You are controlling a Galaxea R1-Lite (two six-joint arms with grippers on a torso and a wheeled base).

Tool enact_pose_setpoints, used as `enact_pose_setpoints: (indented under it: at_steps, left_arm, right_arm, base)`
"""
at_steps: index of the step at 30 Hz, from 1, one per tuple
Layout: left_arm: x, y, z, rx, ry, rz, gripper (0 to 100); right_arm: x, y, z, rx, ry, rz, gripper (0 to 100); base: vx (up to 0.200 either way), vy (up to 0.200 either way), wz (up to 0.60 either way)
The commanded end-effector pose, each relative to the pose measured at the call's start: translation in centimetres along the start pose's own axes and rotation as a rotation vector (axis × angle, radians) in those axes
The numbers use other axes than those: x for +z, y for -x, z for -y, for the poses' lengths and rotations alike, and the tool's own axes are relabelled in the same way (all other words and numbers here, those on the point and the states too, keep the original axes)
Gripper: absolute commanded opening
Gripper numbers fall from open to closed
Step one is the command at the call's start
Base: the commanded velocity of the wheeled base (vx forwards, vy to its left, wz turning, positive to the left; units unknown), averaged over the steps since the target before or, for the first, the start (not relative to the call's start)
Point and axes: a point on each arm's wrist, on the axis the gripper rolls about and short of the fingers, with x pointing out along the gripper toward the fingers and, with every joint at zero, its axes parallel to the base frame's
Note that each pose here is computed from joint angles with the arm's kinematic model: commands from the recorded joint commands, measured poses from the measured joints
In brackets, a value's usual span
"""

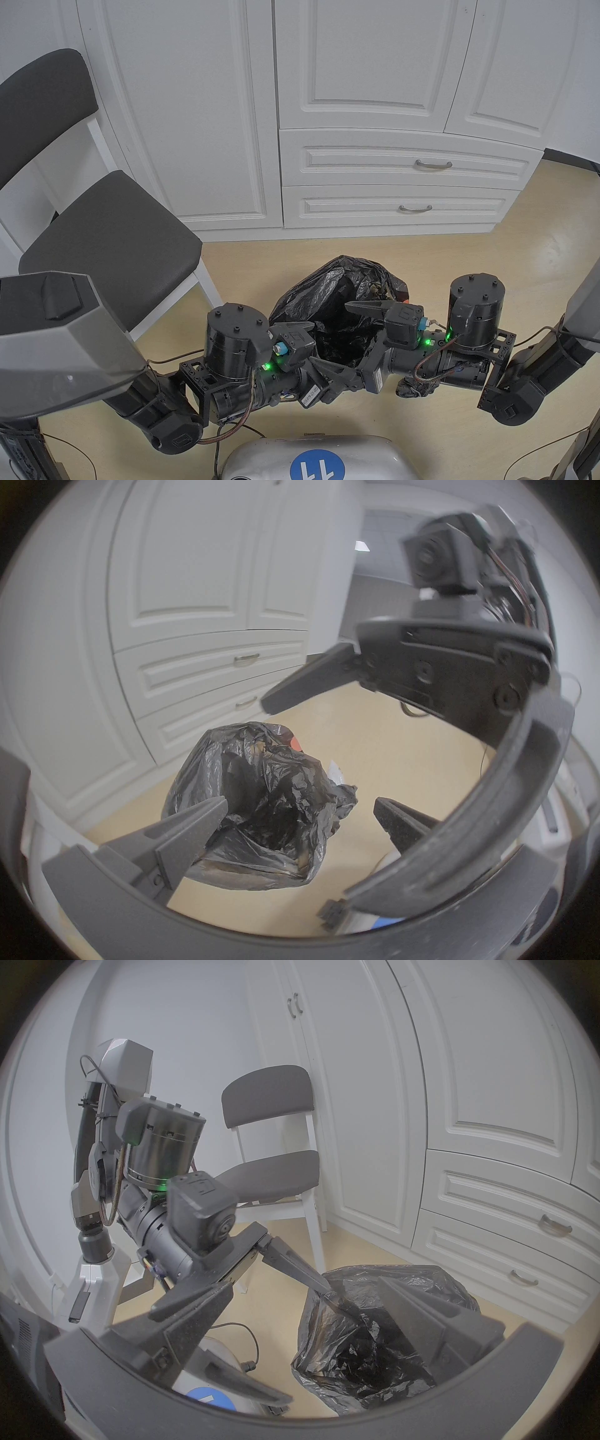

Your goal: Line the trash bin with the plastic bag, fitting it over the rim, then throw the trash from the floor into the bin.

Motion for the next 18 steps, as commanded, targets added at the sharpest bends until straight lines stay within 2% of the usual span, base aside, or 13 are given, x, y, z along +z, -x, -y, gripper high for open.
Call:
enact_pose_setpoints:
  at_steps: [1,3,6,9,12,16,18]
  left_arm:
    - [-0.9,0.5,0.2,-0.012,-0.1,-0.04,100]
    - [-1.6,0.9,-0.2,0.006,-0.153,-0.094,100]
    - [-2.3,1.9,-1.6,0.058,-0.14,-0.13,100]
    - [-2.7,3.0,-3.4,0.117,-0.12,-0.143,100]
    - [-2.6,4.0,-4.3,0.148,-0.109,-0.143,100]
    - [-2.5,5.8,-5.8,0.209,-0.087,-0.139,100]
    - [-2.6,6.9,-6.6,0.245,-0.071,-0.146,100]
  right_arm:
    - [0.9,-0.5,-1.7,0.088,0.01,0.017,100]
    - [1.2,-0.3,-1.3,0.071,0.018,0.027,100]
    - [1.8,0.8,-0.8,0.049,0.02,0.035,100]
    - [1.9,1.6,-0.2,0.027,0.013,0.019,100]
    - [2.0,2.2,0.4,0.003,0.011,0.02,100]
    - [2.0,2.8,1.7,-0.105,0.007,0.005,100]
    - [1.8,3.5,2.3,-0.185,-0.004,-0.014,100]
  base:
    - [0.0,0.0,0.0]
    - [0.0,0.0,0.0]
    - [0.0,0.0,0.0]
    - [0.0,0.0,0.0]
    - [0.0,0.0,0.0]
    - [0.0,0.0,0.0]
    - [0.0,0.0,0.0]
